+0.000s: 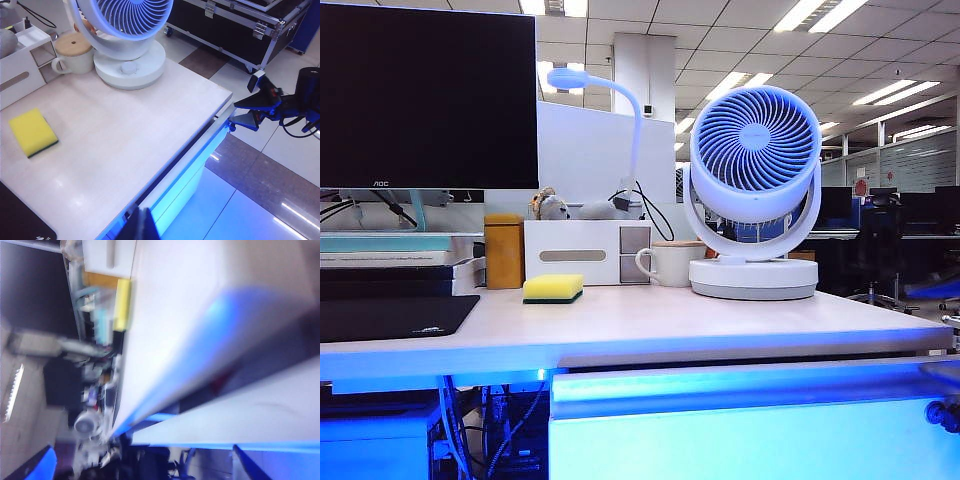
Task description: Open the drawer, place the cleaning sponge inside, then close the drawer.
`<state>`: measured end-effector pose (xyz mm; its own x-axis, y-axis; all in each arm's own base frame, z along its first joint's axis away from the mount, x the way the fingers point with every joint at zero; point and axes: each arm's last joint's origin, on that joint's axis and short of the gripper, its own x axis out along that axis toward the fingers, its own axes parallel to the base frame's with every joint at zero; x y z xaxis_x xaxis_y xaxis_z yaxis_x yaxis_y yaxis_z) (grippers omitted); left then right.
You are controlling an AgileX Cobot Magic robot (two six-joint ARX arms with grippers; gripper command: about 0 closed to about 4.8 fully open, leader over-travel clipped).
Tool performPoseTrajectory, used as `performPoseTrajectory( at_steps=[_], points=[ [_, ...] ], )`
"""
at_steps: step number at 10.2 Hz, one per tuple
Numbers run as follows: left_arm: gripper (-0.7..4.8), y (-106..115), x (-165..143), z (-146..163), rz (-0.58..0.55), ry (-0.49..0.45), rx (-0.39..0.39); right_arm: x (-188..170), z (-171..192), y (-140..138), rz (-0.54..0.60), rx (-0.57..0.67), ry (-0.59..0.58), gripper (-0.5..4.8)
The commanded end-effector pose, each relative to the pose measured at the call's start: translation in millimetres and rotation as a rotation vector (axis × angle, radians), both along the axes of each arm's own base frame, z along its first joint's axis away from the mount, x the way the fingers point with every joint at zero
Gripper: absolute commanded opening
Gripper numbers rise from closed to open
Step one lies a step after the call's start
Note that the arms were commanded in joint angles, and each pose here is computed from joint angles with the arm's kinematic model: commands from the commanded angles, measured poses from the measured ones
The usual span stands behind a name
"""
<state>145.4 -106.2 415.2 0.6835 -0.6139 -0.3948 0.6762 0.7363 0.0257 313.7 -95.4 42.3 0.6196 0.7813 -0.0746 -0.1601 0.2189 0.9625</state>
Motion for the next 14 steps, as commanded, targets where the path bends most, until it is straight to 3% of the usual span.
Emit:
performPoseTrajectory(
  at_steps=[1, 7, 11, 14],
  points=[
    [-0.05, 0.1, -0.2, 2.8, -0.002, -0.018, -0.009, -5.6, 7.2, 2.8, 0.014, -0.01, -0.045, 4.79],
    [-0.05, 0.1, -0.2, 2.7, -0.002, -0.018, -0.008, -6.1, 25.7, -4.6, -0.019, -0.036, -0.109, 4.79],
    [-0.05, 0.1, -0.1, 2.6, -0.002, -0.018, -0.008, -19.6, 36.3, -49.5, -0.251, -0.074, -0.134, 4.79],
    [-0.05, 0.1, -0.1, 2.6, -0.002, -0.017, -0.008, -0.8, 40.1, -52.1, -0.229, -0.105, -0.149, 4.79]
  ],
)
